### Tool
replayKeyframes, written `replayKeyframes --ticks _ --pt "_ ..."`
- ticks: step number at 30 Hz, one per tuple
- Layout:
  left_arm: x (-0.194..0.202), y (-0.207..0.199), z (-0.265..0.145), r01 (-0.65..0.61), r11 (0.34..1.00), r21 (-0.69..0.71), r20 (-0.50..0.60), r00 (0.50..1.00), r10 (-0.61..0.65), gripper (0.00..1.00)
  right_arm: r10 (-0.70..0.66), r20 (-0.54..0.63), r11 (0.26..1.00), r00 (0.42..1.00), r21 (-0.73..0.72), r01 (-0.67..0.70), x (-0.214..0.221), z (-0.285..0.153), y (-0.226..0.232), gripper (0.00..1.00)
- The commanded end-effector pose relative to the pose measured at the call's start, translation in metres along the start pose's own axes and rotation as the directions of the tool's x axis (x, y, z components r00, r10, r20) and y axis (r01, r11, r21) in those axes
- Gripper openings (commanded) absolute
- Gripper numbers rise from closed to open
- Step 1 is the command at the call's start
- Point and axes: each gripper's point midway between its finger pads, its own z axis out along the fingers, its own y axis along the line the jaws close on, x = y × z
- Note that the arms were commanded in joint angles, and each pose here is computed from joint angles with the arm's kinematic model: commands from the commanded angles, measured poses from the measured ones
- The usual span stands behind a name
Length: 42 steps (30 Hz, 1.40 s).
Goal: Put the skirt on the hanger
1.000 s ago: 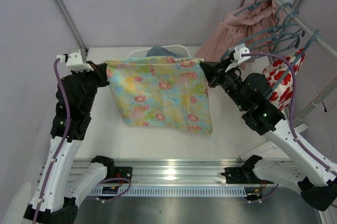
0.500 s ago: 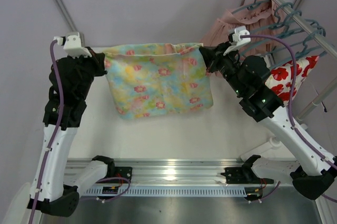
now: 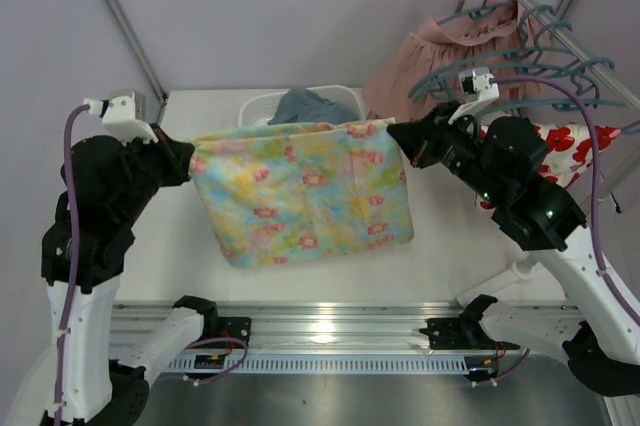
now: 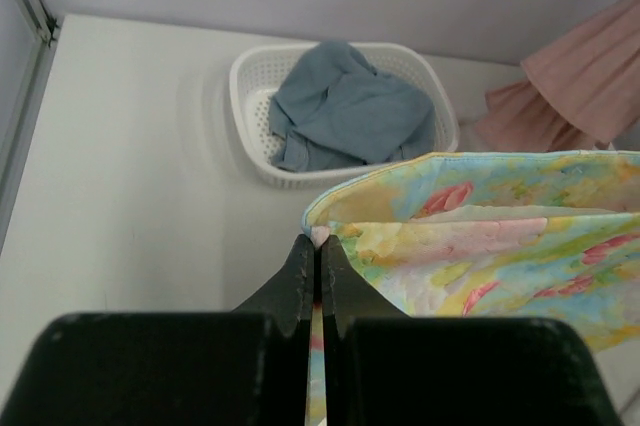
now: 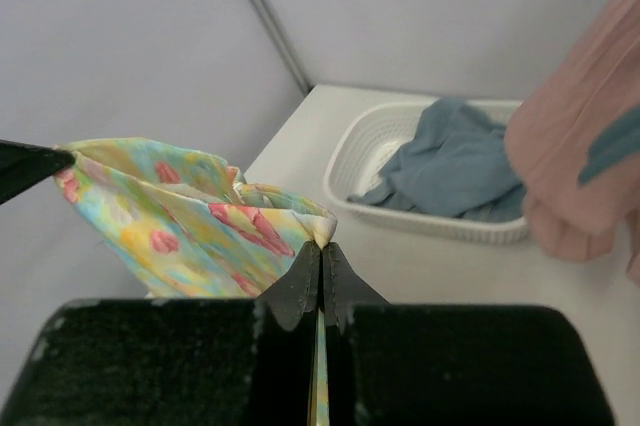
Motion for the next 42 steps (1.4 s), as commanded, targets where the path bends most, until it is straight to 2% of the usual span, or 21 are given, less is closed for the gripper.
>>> replayKeyframes --ticks 1,4,6,7,9,12,13,15,17,18,21,23,24,27,37,42 --pt "0.01 0.001 -0.037 0.029 1.0 0.002 -0.048 0.998 -0.029 0.0 0.126 -0.08 0.991 0.989 -0.035 -0.129 0.005 -0.032 0.019 0.0" --pt "0.016 0.008 -0.048 0.025 0.999 -0.03 -0.075 0.997 -0.027 0.0 0.156 -0.134 0.987 0.979 -0.026 -0.161 0.019 -0.044 0.024 0.0" --pt "0.024 0.008 -0.039 0.023 0.999 -0.032 -0.111 0.993 -0.026 0.0 0.159 -0.145 0.987 0.976 0.017 -0.159 0.027 -0.044 0.017 0.0" --pt "0.047 0.006 -0.024 0.026 1.0 -0.015 -0.185 0.982 -0.028 0.0 0.154 -0.17 0.988 0.973 0.05 -0.147 0.038 -0.041 0.01 0.0" --pt "0.057 -0.001 -0.001 0.051 0.999 0.018 -0.21 0.977 -0.047 0.0 0.147 -0.193 0.985 0.97 0.124 -0.124 0.056 -0.03 -0.005 0.0" --pt "0.111 0.007 0.036 0.076 0.997 -0.007 -0.32 0.945 -0.074 0.0 0.126 -0.252 0.977 0.959 0.202 -0.076 0.097 -0.009 -0.028 0.0" --pt "0.113 0.008 0.051 0.077 0.997 -0.017 -0.309 0.948 -0.079 0.0 0.124 -0.252 0.975 0.96 0.211 -0.07 0.104 -0.001 -0.033 0.0" --pt "0.143 0.017 0.07 0.074 0.996 -0.055 -0.363 0.927 -0.089 0.0 0.123 -0.31 0.966 0.943 0.253 -0.043 0.138 0.011 -0.05 0.0" --pt "0.148 0.02 0.093 0.076 0.995 -0.068 -0.349 0.932 -0.095 0.0 0.138 -0.332 0.953 0.933 0.302 -0.034 0.162 0.02 -0.072 0.0" --pt "0.169 0.031 0.102 0.073 0.99 -0.122 -0.37 0.922 -0.114 0.0 0.145 -0.335 0.948 0.931 0.317 -0.034 0.169 0.024 -0.08 0.0" --pt "0.192 0.046 0.132 0.066 0.981 -0.185 -0.364 0.922 -0.13 0.0 0.167 -0.348 0.932 0.922 0.36 -0.033 0.196 0.038 -0.11 0.0" --pt "0.202 0.05 0.149 0.059 0.978 -0.202 -0.367 0.921 -0.131 0.0 0.168 -0.329 0.924 0.929 0.381 -0.032 0.202 0.049 -0.127 0.0" --pt "0.22 0.056 0.159 0.042 0.973 -0.227 -0.41 0.902 -0.135 0.0 0.152 -0.339 0.922 0.928 0.386 -0.01 0.209 0.051 -0.134 0.0" --pt "0.241 0.061 0.182 0.031 0.97 -0.242 -0.442 0.886 -0.139 0.0 0.128 -0.344 0.912 0.93 0.409 0.025 0.217 0.064 -0.154 0.0" --pt "0.267 0.064 0.222 0.013 0.977 -0.212 -0.428 0.898 -0.105 0.0 0.087 -0.373 0.9 0.924 0.427 0.087 0.247 0.095 -0.195 0.0" --pt "0.263 0.062 0.244 0.001 0.981 -0.194 -0.411 0.908 -0.082 0.0 0.063 -0.372 0.902 0.926 0.419 0.107 0.256 0.112 -0.208 0.0"
